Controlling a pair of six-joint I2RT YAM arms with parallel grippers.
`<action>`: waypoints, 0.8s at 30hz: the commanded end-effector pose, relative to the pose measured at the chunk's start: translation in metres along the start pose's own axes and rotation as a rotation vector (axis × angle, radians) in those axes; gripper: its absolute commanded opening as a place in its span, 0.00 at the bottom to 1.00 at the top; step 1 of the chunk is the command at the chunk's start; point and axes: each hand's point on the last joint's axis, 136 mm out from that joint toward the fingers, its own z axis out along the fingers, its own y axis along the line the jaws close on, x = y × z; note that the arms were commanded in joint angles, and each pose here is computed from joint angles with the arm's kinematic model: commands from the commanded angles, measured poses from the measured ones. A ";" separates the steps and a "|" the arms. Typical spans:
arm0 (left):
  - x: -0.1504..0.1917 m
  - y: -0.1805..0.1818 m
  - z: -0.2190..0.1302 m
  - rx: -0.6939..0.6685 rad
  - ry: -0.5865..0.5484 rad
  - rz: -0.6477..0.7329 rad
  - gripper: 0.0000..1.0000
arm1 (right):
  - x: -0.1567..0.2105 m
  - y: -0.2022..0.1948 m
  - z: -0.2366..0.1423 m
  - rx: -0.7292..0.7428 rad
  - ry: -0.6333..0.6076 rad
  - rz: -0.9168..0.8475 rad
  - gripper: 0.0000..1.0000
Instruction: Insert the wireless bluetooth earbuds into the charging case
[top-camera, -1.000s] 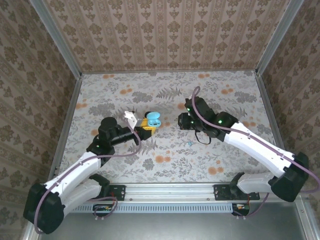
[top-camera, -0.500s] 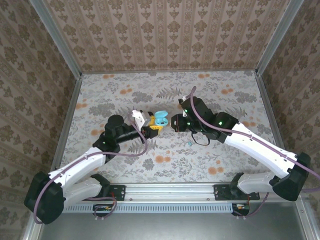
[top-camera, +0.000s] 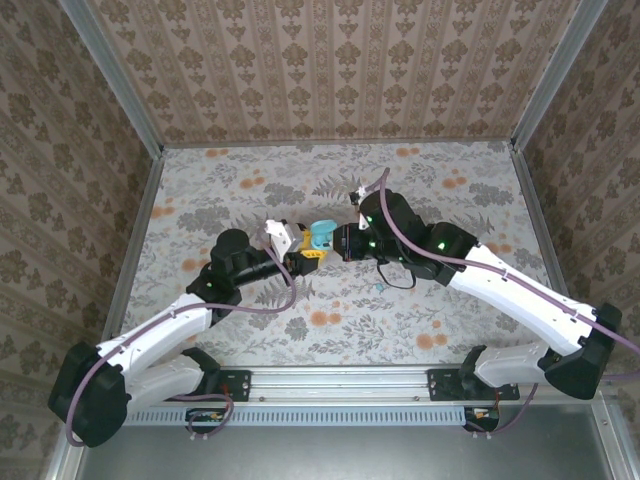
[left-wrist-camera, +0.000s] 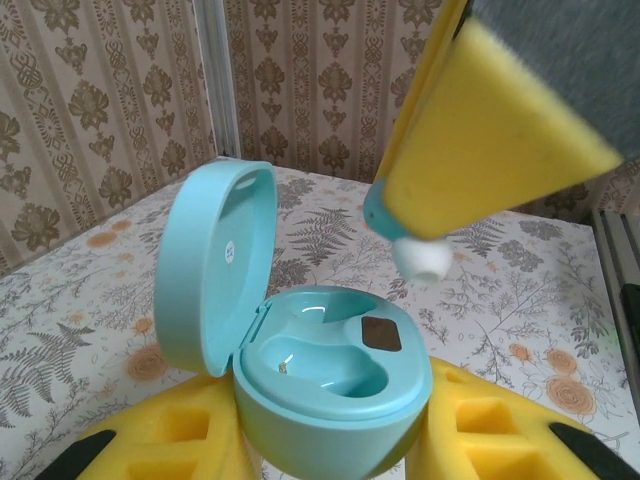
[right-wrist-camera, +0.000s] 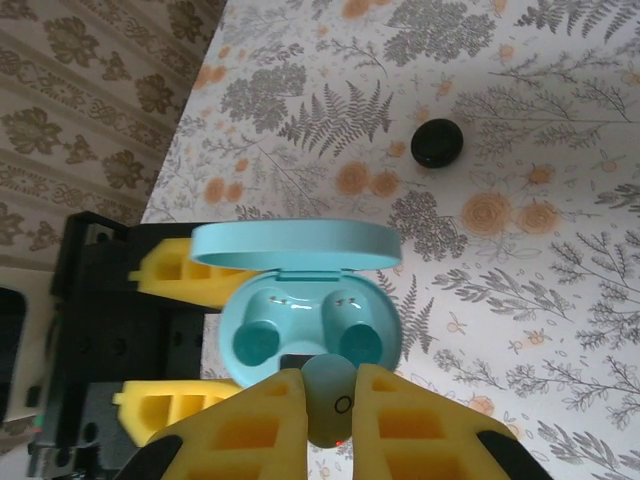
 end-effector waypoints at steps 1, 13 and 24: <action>-0.021 -0.002 0.002 0.006 -0.050 0.050 0.19 | -0.008 0.017 -0.001 -0.042 -0.016 -0.028 0.13; -0.023 -0.005 0.000 0.008 -0.051 0.051 0.19 | 0.003 0.029 0.021 -0.049 0.038 -0.046 0.14; -0.023 -0.006 -0.001 0.012 -0.054 0.056 0.20 | -0.003 0.016 0.020 0.027 0.003 -0.065 0.14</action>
